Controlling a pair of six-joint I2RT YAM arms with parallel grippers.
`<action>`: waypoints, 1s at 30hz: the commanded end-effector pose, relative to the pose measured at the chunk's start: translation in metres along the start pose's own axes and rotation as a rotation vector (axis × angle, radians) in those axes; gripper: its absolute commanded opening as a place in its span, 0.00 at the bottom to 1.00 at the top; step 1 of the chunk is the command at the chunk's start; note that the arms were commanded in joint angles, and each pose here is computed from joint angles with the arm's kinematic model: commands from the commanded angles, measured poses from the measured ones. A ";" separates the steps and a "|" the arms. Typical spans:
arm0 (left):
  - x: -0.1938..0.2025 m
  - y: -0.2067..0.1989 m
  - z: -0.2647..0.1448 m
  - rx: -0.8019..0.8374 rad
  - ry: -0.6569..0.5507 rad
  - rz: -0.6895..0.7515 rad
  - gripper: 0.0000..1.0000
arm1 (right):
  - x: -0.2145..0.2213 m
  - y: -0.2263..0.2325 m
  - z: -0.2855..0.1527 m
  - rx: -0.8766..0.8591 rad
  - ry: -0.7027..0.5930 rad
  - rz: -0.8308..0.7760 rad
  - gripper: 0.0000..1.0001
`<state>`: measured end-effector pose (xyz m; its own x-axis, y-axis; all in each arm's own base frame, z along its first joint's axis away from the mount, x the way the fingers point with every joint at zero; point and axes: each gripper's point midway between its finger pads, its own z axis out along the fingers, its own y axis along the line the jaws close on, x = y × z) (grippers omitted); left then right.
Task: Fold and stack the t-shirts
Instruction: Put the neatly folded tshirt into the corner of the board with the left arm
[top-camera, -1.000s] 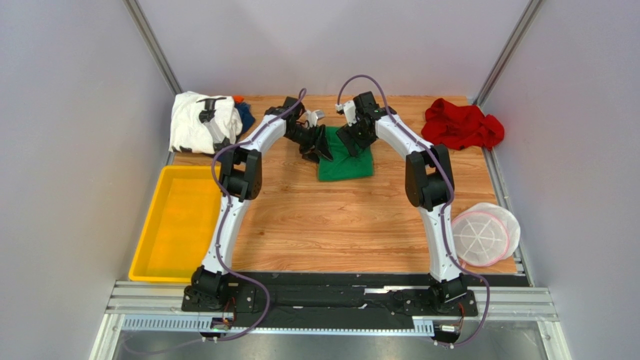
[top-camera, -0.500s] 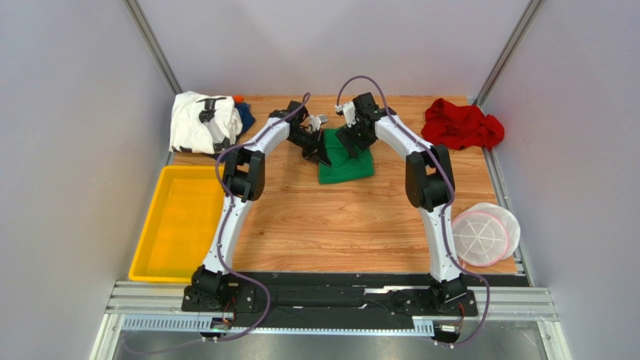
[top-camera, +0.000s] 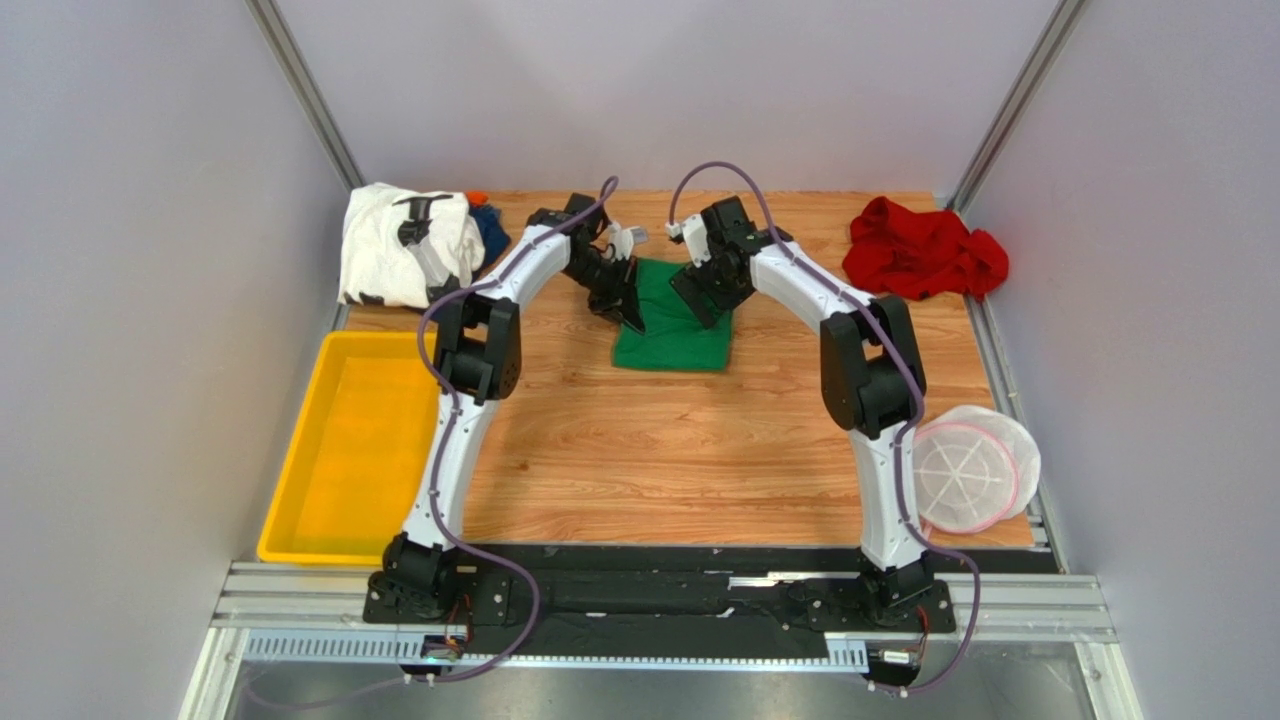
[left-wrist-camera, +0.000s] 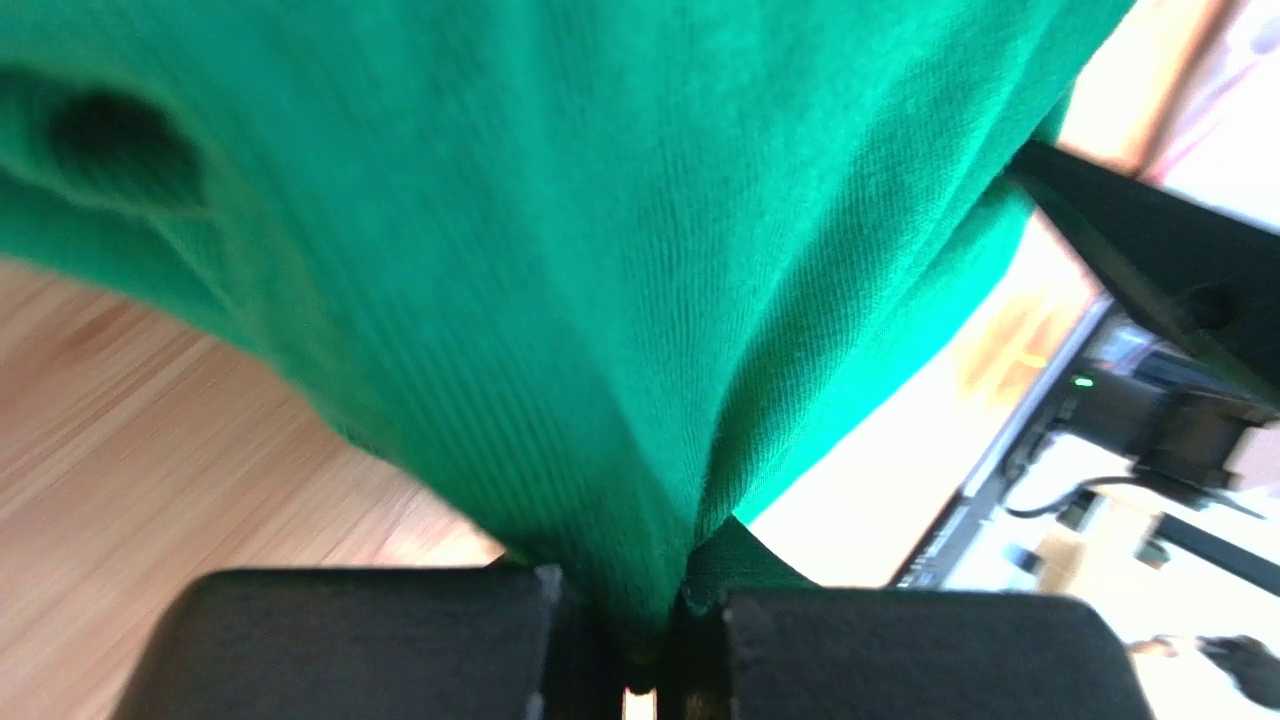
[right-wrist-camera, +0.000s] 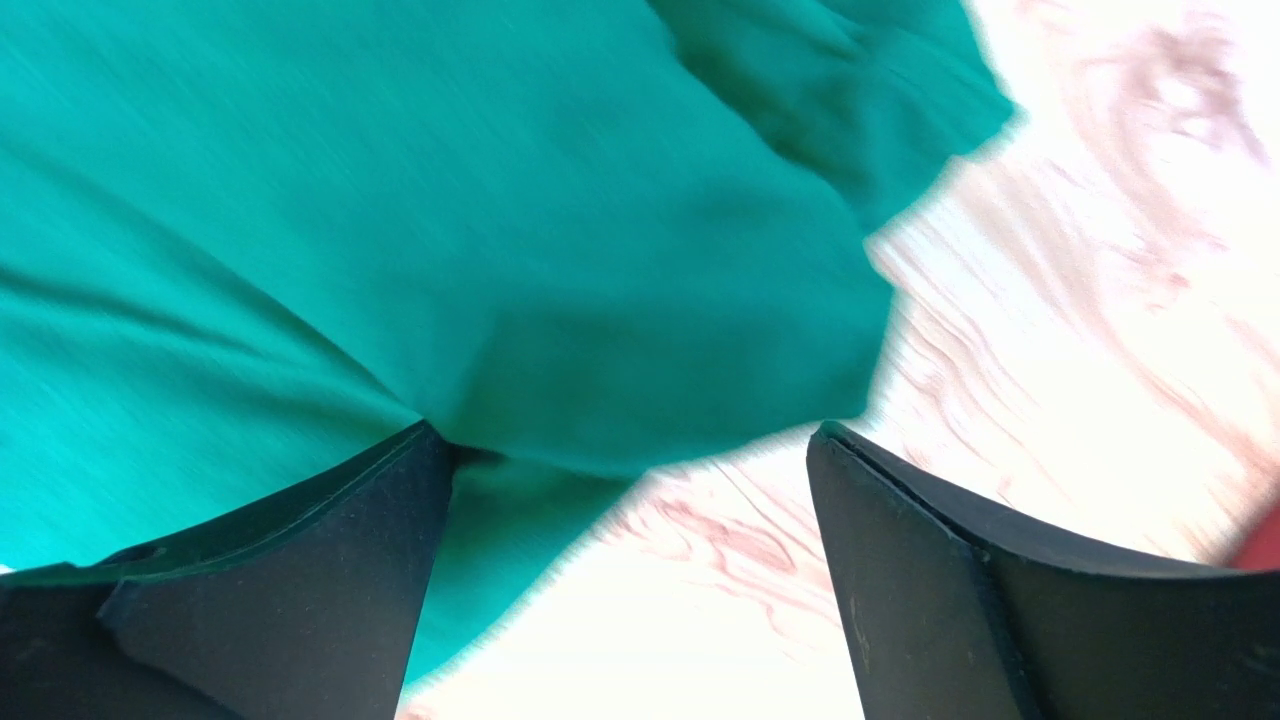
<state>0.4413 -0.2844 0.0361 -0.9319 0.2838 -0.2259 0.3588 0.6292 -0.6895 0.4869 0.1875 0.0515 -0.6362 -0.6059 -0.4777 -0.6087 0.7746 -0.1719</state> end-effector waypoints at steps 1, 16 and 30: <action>-0.012 0.000 -0.053 -0.112 -0.069 0.086 0.00 | -0.017 -0.031 -0.041 0.139 -0.068 0.009 0.92; -0.018 0.036 -0.123 -0.331 -0.122 0.142 0.00 | -0.001 -0.035 -0.048 0.162 -0.039 0.005 0.93; -0.025 0.069 -0.232 -0.634 -0.237 0.205 0.00 | 0.012 -0.030 -0.038 0.138 -0.004 -0.001 0.92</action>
<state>0.4912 -0.1140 0.0995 -0.8650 0.3046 -0.3988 0.4168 0.8786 -0.2332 0.4751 0.1523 0.0698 -0.6569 -0.6027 -0.4531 -0.5438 0.7949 -0.2690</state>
